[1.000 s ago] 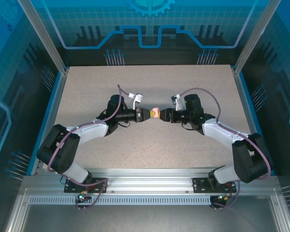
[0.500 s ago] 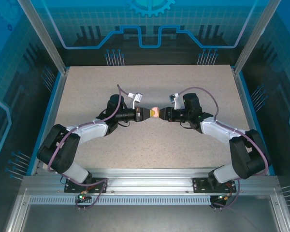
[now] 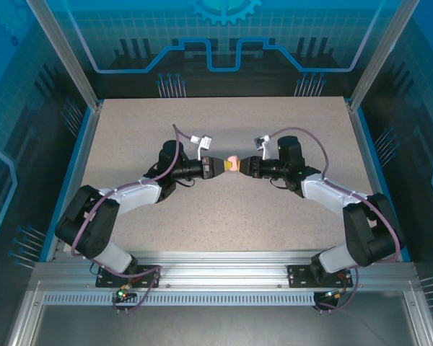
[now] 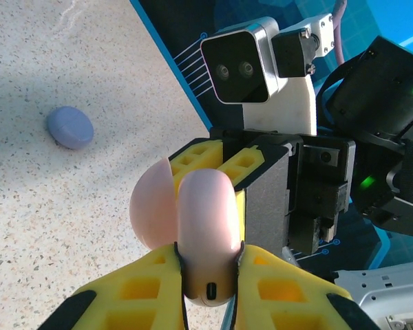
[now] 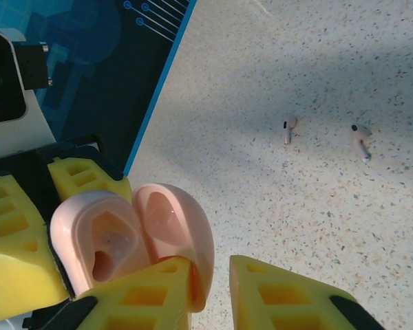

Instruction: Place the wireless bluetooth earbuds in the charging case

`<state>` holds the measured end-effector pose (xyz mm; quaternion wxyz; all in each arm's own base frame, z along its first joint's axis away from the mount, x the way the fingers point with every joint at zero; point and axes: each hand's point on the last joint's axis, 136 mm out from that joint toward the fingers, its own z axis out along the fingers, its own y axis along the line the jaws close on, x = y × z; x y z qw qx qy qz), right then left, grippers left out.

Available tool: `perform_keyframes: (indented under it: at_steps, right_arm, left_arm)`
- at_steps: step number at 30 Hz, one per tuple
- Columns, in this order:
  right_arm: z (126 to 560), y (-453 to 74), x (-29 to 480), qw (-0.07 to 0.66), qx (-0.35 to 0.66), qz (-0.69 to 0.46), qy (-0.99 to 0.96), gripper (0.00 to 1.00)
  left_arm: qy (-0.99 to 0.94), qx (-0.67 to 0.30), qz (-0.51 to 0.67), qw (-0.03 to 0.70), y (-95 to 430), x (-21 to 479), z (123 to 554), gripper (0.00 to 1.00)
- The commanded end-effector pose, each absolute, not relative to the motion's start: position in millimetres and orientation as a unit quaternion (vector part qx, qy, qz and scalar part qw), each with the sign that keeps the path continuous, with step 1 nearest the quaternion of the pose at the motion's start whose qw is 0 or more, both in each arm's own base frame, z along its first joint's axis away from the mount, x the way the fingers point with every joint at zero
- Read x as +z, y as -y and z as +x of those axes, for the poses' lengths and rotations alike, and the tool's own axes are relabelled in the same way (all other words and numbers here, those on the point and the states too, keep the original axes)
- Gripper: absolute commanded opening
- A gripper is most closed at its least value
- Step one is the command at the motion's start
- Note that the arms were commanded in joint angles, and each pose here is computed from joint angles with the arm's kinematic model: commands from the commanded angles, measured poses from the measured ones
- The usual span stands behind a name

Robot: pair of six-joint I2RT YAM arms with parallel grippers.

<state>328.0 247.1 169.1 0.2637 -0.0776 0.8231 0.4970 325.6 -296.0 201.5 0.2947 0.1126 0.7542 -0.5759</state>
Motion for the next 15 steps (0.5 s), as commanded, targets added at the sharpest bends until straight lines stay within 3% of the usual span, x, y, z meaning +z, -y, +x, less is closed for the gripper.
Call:
perform_keyframes:
  at_steps: [1,5,12,13,15]
  right_arm:
    - [332.1,-245.4,182.6,0.273,0.512,-0.084,-0.81,0.15]
    - [334.1,-243.4,187.3,0.279,0.513,-0.085,-0.807,0.0]
    - [335.6,-238.7,196.2,0.291,0.507,-0.085,-0.807,0.0]
    - [335.9,-237.5,197.0,0.293,0.502,-0.085,-0.809,0.0]
    - [336.9,-233.9,196.7,0.297,0.487,-0.083,-0.817,0.0]
  left_arm:
    - [-0.724,-0.602,0.142,0.306,303.5,225.9,318.3,0.0]
    - [-0.723,-0.603,0.14,0.306,304.0,225.9,318.9,0.0]
    - [-0.727,-0.6,0.138,0.304,304.6,223.6,319.9,0.0]
    - [-0.729,-0.598,0.137,0.305,304.4,222.6,320.6,0.04]
    - [-0.734,-0.591,0.131,0.307,303.0,219.7,322.9,0.28]
